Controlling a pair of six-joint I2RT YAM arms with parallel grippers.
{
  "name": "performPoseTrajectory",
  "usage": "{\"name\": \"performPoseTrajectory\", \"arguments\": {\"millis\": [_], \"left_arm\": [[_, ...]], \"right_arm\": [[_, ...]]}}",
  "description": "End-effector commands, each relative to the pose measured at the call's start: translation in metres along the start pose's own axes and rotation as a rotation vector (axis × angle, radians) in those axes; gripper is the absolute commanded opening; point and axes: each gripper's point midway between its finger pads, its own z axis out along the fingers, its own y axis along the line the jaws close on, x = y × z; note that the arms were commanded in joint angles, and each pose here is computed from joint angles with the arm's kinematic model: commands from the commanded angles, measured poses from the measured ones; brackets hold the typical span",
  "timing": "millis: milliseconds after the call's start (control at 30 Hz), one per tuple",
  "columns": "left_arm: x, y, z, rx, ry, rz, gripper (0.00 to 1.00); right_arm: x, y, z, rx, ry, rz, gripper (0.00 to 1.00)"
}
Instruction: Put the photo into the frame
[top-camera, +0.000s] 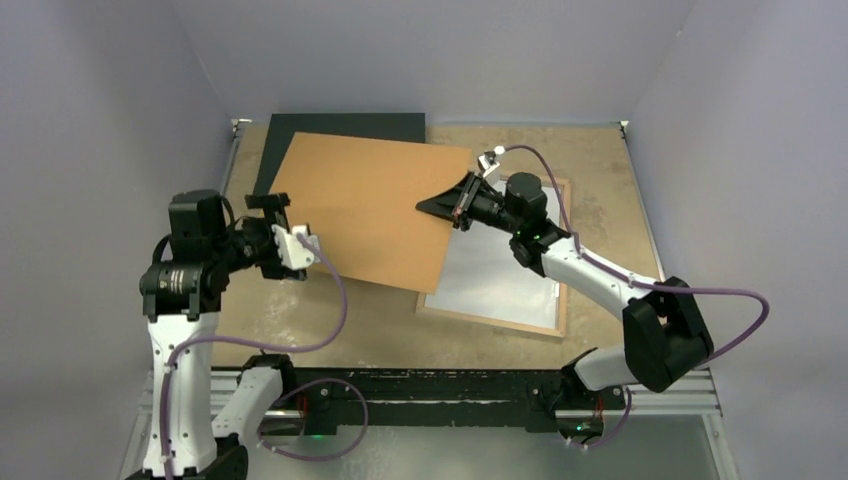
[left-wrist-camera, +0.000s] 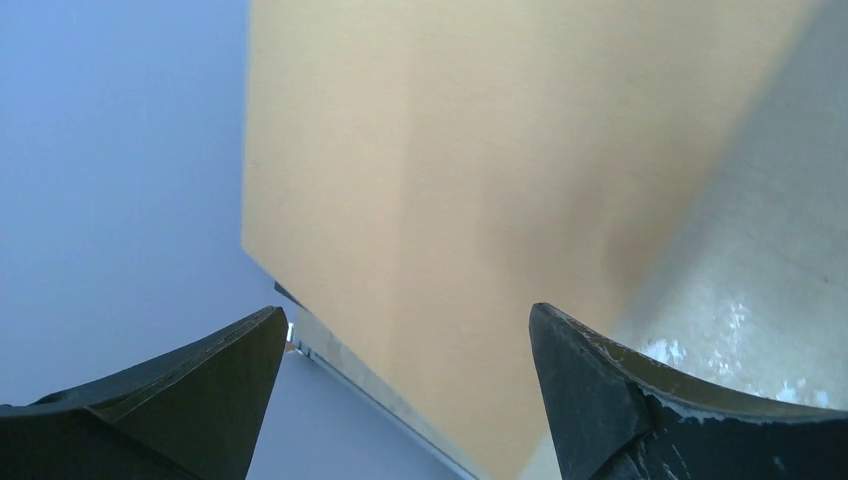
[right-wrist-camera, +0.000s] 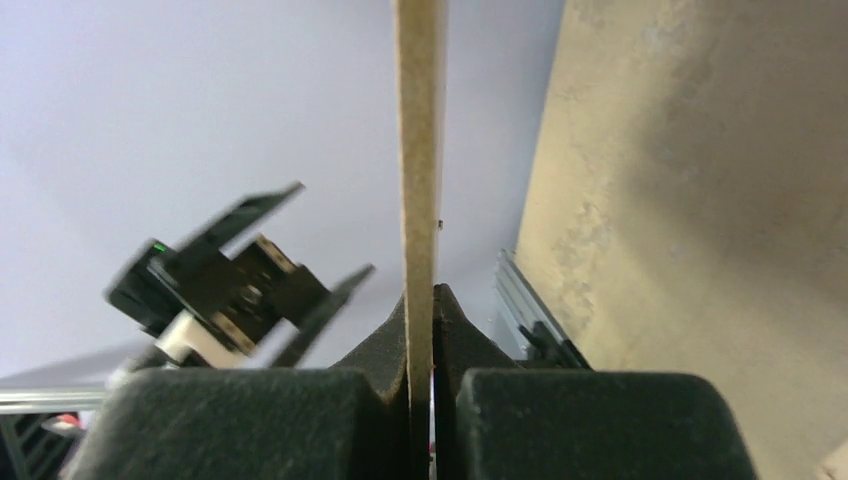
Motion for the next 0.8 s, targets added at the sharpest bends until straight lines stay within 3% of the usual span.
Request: {"name": "performPoseTrajectory", "arguments": {"millis": [0,233,400,500,667,767], "left_arm": [[0.002,-0.032,0.001,0.075,-0.031,0.253,0.9],[-0.006,-0.021,0.003,-0.045,-0.069,0.499,0.85],[-0.01,0.006,0.006,-0.216,-0.079,0.584,0.73],[-0.009,0.008,0.01,-0.23,-0.087,0.602,0.68],[-0.015,0.031,0.008,-0.35,-0.101,0.6,0.34],[-0.011,0.035,0.01,-0.352,-0.084,0.616,0.25]], "right_arm": [[-0.027,0.094,-0.009,-0.226,-0.089,-0.007,0.0],[-0.033,0.116,-0.013,-0.307,-0.109,0.033,0.0],[-0.033,0.12,-0.015,-0.317,-0.109,0.046,0.0],[-0.029,0.119,-0.016,-0.326,-0.094,0.068,0.0],[-0.023,0.113,-0.017,-0.315,-0.075,0.091,0.0],[-0.02,0.111,-0.02,-0.32,-0.068,0.103,0.0]]}}
